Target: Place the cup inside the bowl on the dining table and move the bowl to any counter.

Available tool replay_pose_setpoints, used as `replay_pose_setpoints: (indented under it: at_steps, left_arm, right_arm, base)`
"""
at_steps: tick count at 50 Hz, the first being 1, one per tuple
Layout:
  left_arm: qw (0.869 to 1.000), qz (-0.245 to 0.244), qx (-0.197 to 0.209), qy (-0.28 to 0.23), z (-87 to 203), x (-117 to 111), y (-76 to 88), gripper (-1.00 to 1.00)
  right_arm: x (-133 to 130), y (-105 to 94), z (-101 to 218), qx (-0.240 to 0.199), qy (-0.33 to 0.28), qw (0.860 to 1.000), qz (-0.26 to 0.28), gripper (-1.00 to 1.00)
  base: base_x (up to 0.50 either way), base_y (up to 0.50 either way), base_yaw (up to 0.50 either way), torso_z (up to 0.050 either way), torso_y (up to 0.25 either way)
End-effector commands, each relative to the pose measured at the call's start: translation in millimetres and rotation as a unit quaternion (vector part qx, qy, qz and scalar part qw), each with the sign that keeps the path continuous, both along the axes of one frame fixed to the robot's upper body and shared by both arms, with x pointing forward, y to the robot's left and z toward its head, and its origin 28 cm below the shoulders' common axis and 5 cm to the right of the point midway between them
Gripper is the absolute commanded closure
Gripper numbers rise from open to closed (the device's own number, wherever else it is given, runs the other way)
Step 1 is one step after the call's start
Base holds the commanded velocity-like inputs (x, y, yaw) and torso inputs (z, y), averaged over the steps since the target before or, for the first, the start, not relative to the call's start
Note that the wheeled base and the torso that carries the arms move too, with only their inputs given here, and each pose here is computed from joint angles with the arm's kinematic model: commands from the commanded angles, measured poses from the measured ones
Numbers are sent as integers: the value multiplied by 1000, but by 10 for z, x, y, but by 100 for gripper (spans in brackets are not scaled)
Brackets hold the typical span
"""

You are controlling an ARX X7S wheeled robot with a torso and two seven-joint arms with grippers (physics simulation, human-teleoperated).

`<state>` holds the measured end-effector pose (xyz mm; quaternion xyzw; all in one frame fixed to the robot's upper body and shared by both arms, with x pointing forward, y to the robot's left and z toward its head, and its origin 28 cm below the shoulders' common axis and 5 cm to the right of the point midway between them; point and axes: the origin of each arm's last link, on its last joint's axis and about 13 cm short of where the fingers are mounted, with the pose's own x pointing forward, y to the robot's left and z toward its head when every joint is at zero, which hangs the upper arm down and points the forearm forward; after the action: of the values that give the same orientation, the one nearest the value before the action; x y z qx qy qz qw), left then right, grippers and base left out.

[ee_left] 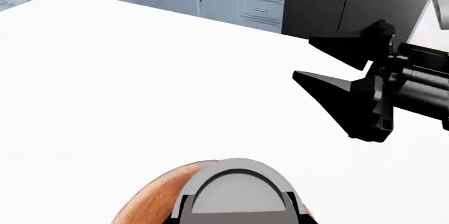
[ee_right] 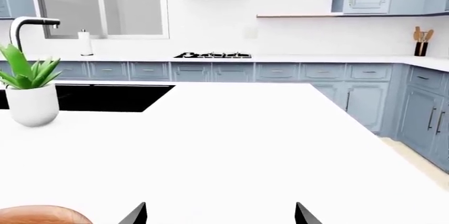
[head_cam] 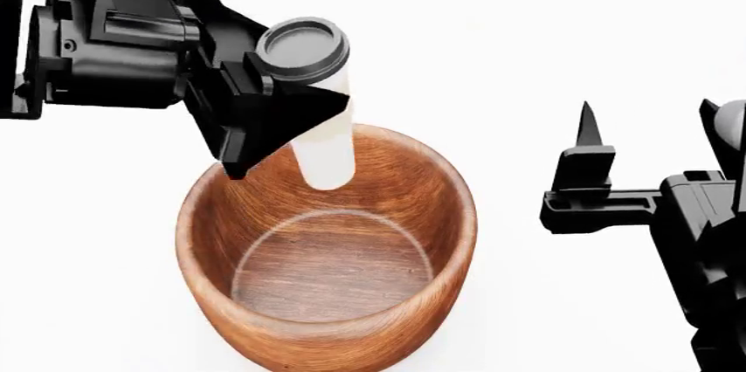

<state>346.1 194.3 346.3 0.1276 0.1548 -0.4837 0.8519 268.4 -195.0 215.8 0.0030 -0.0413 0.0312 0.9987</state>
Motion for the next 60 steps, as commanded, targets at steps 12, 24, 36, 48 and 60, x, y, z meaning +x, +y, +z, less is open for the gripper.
replay_pose_setpoints:
  at_steps: [12,24,36,48,60]
  left_arm:
    - [997,-8,50,62,-563,129,-67,100]
    - [996,-9,61,68,-612,168,-100,100]
    - [995,-14,66,67,-623,162,-121,-100]
    - [996,-13,65,63,-604,118,-102,-100]
    - [997,58,-42,-18,-197,-147,179,-100]
  right_arm:
    - [-17,-7,-87,-1,12,1000,-2,-100]
    - [-14,-3,-125,0,20,1000,-2,-100]
    - [-7,-5,-137,1,21,1000,0,-100]
    - [10,23,-87,-2,22,1000,6,-100]
    - [97,48,225,-7,85,995,41,-100]
  base:
    - [0,0,0,0,0]
    - [0,0,0,0,0]
    - [0,0,0,0,1]
    - [0,0,0,0,0]
    - [0,0,0,0,0]
